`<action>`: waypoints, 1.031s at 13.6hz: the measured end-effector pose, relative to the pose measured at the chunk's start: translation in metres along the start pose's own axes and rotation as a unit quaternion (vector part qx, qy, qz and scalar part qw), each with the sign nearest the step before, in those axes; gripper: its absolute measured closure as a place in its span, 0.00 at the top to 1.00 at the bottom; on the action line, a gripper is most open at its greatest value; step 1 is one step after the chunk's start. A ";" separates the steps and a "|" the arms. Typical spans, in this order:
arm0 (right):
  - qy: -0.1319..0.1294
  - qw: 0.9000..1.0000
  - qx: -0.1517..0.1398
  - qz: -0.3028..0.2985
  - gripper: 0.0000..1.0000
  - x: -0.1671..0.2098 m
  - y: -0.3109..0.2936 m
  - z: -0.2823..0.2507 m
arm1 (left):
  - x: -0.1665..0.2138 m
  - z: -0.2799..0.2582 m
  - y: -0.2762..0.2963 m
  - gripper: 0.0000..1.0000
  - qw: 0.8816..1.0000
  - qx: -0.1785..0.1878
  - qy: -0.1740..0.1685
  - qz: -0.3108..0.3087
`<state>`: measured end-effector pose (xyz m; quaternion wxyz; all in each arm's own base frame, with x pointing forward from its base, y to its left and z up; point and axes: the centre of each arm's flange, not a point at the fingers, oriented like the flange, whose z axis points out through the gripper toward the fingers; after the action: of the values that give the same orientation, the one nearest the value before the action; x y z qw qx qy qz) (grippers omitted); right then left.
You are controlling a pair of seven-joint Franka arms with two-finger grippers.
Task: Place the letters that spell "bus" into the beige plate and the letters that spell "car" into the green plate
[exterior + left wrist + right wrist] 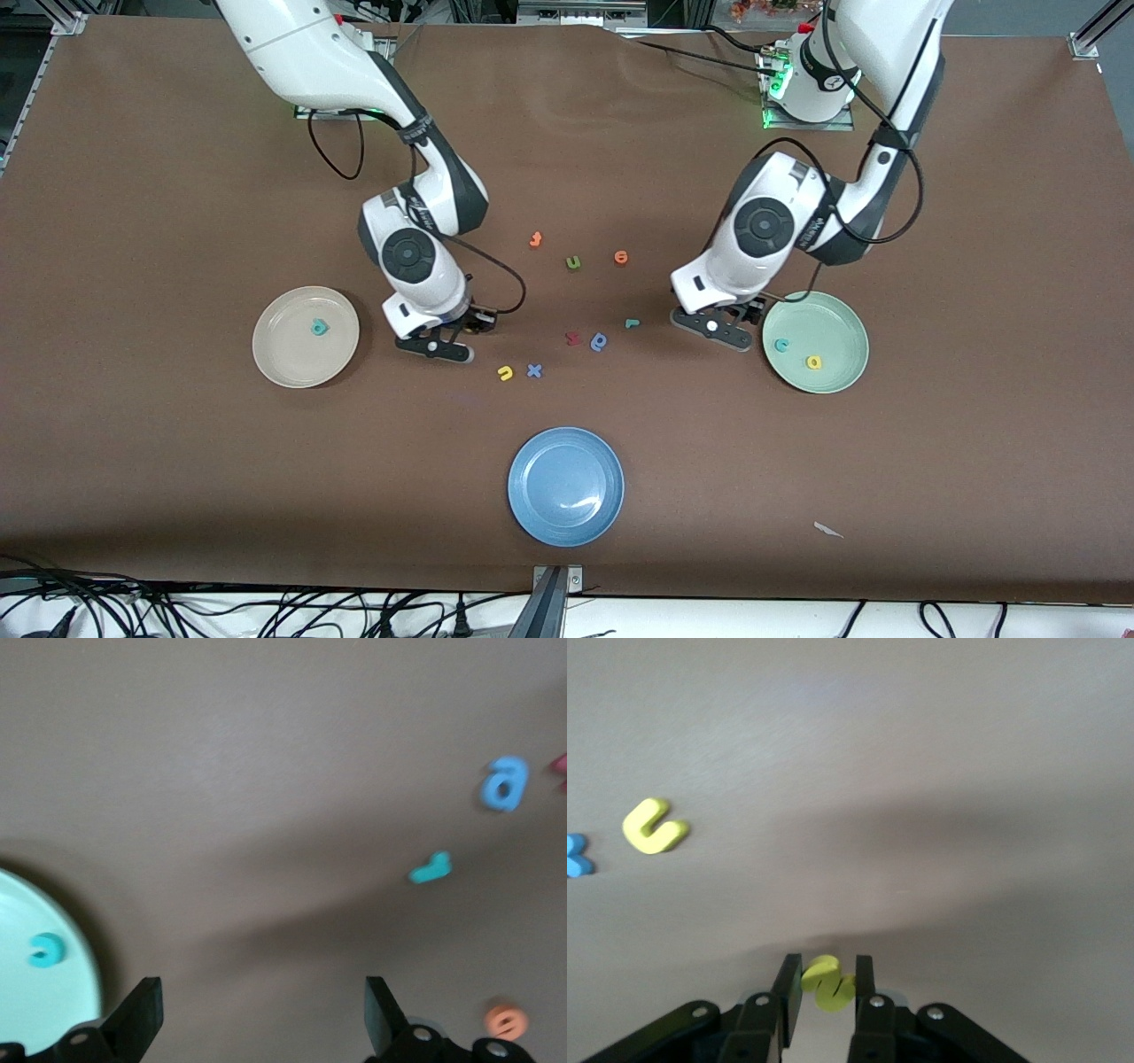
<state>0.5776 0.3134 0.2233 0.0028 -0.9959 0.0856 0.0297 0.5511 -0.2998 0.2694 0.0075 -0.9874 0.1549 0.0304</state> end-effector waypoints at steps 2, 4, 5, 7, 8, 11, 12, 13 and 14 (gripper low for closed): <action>-0.022 0.999 -0.011 -0.027 0.28 0.021 0.043 -0.029 | 0.011 0.003 0.027 1.00 0.999 -0.008 0.007 -0.039; -0.030 0.998 -0.015 -0.056 0.28 0.038 0.094 -0.042 | 0.023 0.017 0.053 1.00 0.997 -0.022 0.021 -0.066; -0.032 0.997 -0.022 -0.073 0.28 0.043 0.120 -0.042 | 0.028 0.027 0.064 1.00 0.996 -0.030 0.033 -0.072; -0.036 0.994 -0.041 -0.099 0.28 0.050 0.170 -0.040 | 0.032 0.049 0.074 1.00 0.995 -0.041 0.046 -0.075; -0.036 0.993 -0.043 -0.107 0.28 0.052 0.193 -0.038 | 0.032 0.059 0.075 1.00 0.996 -0.039 0.045 -0.072; -0.018 0.993 -0.033 -0.109 0.34 0.046 0.240 -0.020 | 0.031 0.070 0.075 0.86 0.997 -0.027 0.044 -0.062; -0.014 0.994 -0.032 -0.105 0.45 0.044 0.246 -0.014 | 0.031 0.070 0.076 0.74 0.997 -0.027 0.044 -0.062; -0.011 0.994 -0.030 -0.104 0.54 0.043 0.244 -0.012 | 0.030 0.069 0.079 0.63 0.997 -0.029 0.043 -0.059; -0.004 0.995 -0.027 -0.101 0.65 0.042 0.234 -0.015 | 0.028 0.070 0.086 0.62 0.997 -0.031 0.041 -0.055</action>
<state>0.5801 0.0753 0.2356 -0.0207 -0.9990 -0.0163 0.0356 0.5473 -0.3879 0.1973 -0.0280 -0.9946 0.0999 -0.0056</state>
